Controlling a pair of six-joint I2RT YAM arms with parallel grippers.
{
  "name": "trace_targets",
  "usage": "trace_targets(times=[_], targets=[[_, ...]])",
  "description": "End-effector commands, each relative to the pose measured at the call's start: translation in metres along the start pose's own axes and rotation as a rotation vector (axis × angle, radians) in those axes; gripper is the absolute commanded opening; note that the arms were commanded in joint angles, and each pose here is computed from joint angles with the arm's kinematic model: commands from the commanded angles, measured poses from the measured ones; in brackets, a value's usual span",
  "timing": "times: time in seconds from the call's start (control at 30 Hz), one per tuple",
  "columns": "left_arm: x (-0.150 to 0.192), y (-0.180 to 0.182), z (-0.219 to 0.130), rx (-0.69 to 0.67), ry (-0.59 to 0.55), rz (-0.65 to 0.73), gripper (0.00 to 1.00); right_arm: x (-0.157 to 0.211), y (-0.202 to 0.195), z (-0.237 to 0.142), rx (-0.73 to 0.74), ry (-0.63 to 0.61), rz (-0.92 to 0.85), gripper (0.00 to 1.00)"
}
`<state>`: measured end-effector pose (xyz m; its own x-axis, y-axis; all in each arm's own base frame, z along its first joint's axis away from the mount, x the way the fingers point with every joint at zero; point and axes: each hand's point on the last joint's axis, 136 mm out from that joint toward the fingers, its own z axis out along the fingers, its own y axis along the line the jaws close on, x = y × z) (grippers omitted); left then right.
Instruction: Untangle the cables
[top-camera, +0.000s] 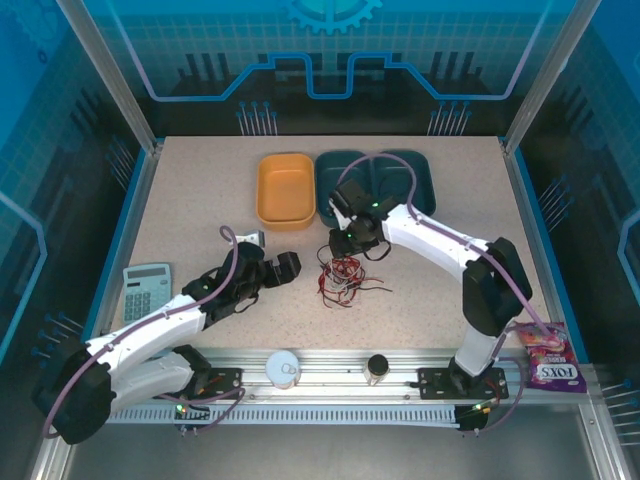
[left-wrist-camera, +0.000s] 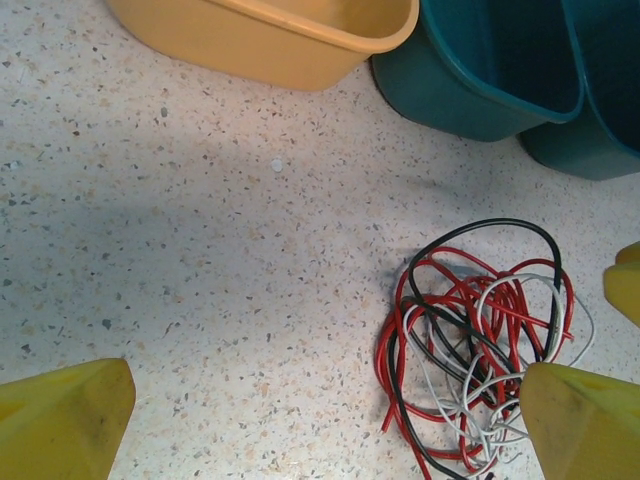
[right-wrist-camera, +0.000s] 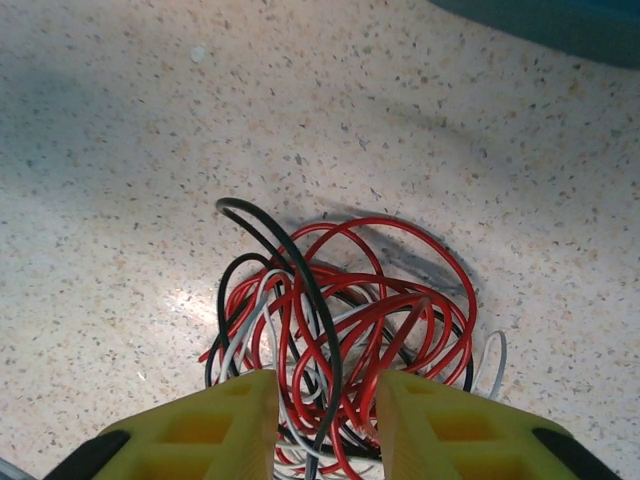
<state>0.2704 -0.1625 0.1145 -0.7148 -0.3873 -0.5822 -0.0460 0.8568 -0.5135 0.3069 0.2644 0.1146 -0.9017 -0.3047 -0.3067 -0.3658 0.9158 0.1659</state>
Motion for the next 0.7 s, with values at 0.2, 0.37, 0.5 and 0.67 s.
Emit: trace_targets(times=[0.2, 0.37, 0.5, 0.67], targets=[[0.005, 0.005, 0.0, -0.004, 0.018, -0.006, 0.99, -0.007, 0.011, 0.019, -0.019, 0.023, -0.009, 0.28], [0.006, 0.006, 0.0, -0.005, 0.021, -0.004, 0.99, -0.007, 0.011, 0.025, -0.016, 0.03, -0.011, 0.28], [0.006, 0.006, 0.001, -0.004, 0.024, -0.003, 0.99, -0.008, 0.011, 0.026, -0.014, 0.027, -0.011, 0.28], [0.006, 0.006, 0.002, -0.009, 0.027, -0.005, 0.99, -0.012, 0.015, 0.021, -0.034, 0.001, -0.022, 0.21]])
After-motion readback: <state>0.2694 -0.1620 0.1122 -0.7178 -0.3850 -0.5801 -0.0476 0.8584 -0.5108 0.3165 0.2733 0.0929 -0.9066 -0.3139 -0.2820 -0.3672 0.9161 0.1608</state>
